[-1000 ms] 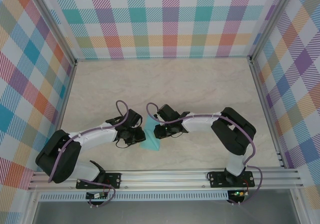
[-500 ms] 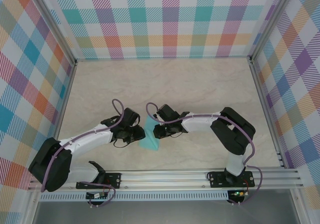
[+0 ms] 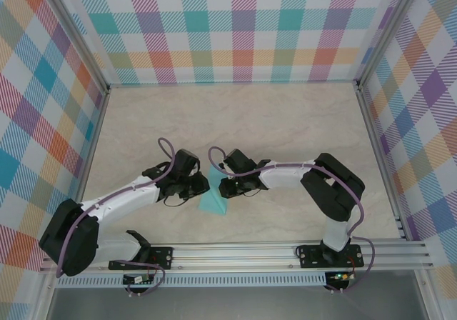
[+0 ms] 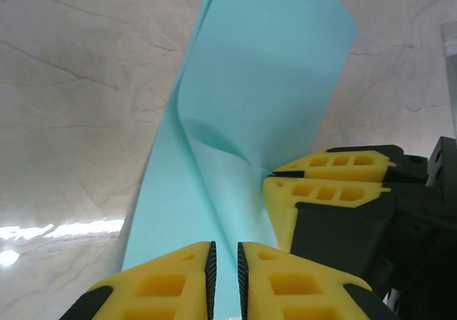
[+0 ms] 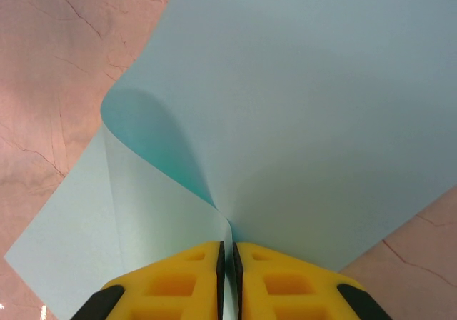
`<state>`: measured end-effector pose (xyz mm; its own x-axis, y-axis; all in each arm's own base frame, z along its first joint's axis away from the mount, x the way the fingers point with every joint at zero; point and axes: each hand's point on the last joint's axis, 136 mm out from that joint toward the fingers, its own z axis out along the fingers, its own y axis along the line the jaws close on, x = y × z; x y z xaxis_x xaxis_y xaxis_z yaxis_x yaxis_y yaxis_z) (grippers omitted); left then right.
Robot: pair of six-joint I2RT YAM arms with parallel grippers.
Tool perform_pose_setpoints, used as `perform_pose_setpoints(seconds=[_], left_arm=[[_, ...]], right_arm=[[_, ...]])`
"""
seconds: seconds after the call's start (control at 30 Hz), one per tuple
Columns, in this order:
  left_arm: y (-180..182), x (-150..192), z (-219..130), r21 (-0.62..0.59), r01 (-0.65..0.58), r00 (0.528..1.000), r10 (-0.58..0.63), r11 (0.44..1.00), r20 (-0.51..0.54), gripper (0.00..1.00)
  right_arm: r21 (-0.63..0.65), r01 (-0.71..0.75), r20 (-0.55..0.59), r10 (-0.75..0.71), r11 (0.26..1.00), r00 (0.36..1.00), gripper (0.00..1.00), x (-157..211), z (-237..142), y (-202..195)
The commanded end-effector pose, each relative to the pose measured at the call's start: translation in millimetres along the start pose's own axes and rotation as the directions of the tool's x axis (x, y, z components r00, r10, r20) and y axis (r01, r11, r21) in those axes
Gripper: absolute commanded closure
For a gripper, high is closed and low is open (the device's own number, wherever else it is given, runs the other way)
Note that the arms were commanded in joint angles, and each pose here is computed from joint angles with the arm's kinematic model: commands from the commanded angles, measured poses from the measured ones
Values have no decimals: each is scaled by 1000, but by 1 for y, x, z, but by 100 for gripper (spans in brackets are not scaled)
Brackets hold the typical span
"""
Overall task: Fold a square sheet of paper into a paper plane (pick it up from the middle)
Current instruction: Fold the triangle a second time at the center of the table.
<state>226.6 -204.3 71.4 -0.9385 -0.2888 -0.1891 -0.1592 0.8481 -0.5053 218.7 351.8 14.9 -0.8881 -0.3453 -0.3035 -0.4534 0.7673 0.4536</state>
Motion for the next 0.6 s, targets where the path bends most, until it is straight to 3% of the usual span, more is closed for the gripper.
perform_pose_setpoints(seconds=[0.0, 0.27, 0.57], left_arm=[[-20, -7, 7, 87, 42, 999, -42, 995, -4, 85], [-26, -14, 20, 164, 105, 995, -104, 981, -14, 88], [-5, -11, 32, 80, 143, 990, -141, 987, -26, 92]], right_arm=[[90, -15, -76, 22, 996, 997, 85, 24, 10, -22], [90, -15, -77, 22, 996, 997, 85, 25, 10, -22], [85, -15, -74, 21, 996, 997, 85, 24, 9, -21]])
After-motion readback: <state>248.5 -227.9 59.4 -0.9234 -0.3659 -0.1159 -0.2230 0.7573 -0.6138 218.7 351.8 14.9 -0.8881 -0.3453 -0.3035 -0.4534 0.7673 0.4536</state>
